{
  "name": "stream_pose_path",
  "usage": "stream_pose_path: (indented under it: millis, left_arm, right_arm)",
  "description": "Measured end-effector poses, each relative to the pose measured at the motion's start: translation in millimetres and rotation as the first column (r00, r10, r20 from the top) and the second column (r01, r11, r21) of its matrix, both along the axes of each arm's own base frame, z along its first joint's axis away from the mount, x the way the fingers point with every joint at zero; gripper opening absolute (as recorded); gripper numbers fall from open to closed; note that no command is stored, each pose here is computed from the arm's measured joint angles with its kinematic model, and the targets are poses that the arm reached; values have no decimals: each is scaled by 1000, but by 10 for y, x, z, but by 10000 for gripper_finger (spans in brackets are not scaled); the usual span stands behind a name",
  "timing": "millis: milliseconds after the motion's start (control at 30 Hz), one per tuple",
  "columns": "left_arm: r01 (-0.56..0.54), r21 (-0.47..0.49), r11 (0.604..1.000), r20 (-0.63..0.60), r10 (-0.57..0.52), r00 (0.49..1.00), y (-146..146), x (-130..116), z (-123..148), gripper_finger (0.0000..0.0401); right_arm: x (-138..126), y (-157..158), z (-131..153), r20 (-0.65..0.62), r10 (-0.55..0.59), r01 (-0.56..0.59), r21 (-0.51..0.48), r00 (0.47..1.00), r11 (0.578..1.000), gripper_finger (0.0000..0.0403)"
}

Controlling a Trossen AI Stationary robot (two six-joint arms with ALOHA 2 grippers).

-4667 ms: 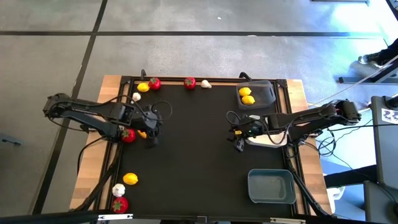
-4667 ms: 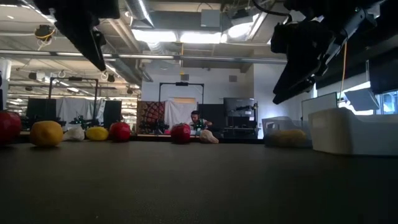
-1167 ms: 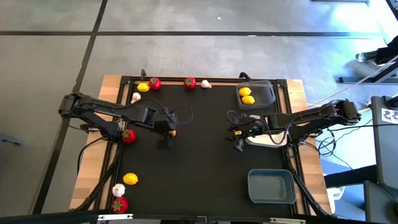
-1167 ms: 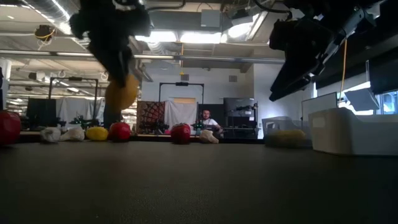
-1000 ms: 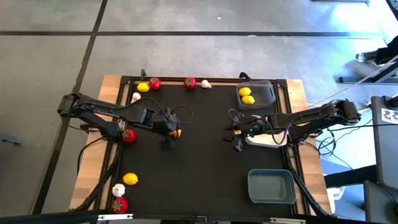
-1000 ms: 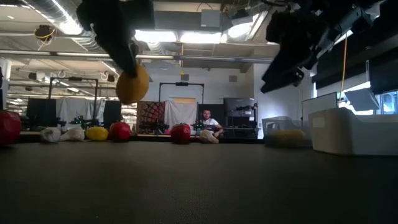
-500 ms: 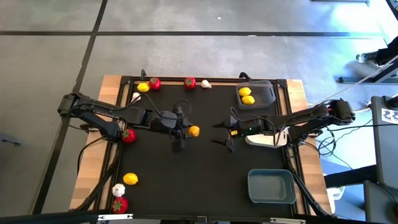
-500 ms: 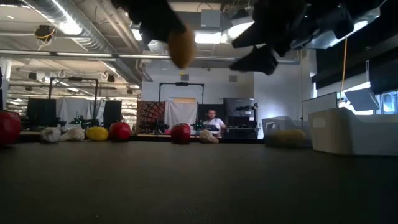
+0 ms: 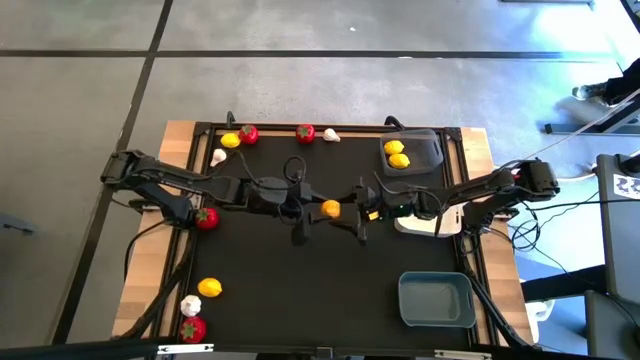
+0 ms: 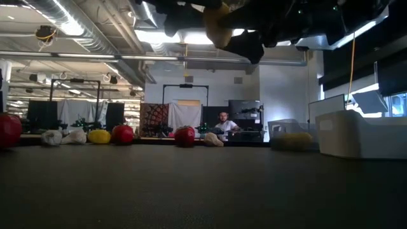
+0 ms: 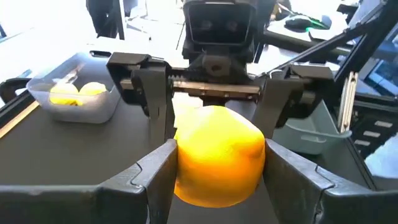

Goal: Sort produce into baskets
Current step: Put the lemon into the black bin

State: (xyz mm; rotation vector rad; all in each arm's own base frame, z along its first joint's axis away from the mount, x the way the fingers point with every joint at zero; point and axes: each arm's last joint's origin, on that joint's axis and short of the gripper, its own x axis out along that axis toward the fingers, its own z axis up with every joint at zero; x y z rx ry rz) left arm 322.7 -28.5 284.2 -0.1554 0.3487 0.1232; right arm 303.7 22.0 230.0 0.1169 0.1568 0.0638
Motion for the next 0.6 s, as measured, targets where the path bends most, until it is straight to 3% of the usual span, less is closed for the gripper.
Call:
stream_pose_path:
  millis: [133,333,467,600]
  left_arm:
    - [-2,-14,1000,31,2,1000,-6,49,-12,206]
    - [-8,-18,1000,33,8,999,-4,60,-19,206]
    - [-8,-19,1000,44,8,999,-5,63,-10,217]
    - [-7,-24,1000,56,8,998,-5,66,1,260]
  right_arm:
    - [29,7,31,12,18,-18,2,1000,1000,273]
    - [34,4,42,15,19,-19,-29,1000,999,200]
    - [34,3,43,14,15,-14,-31,1000,999,197]
    - [33,4,40,8,18,-17,-26,1000,1000,197]
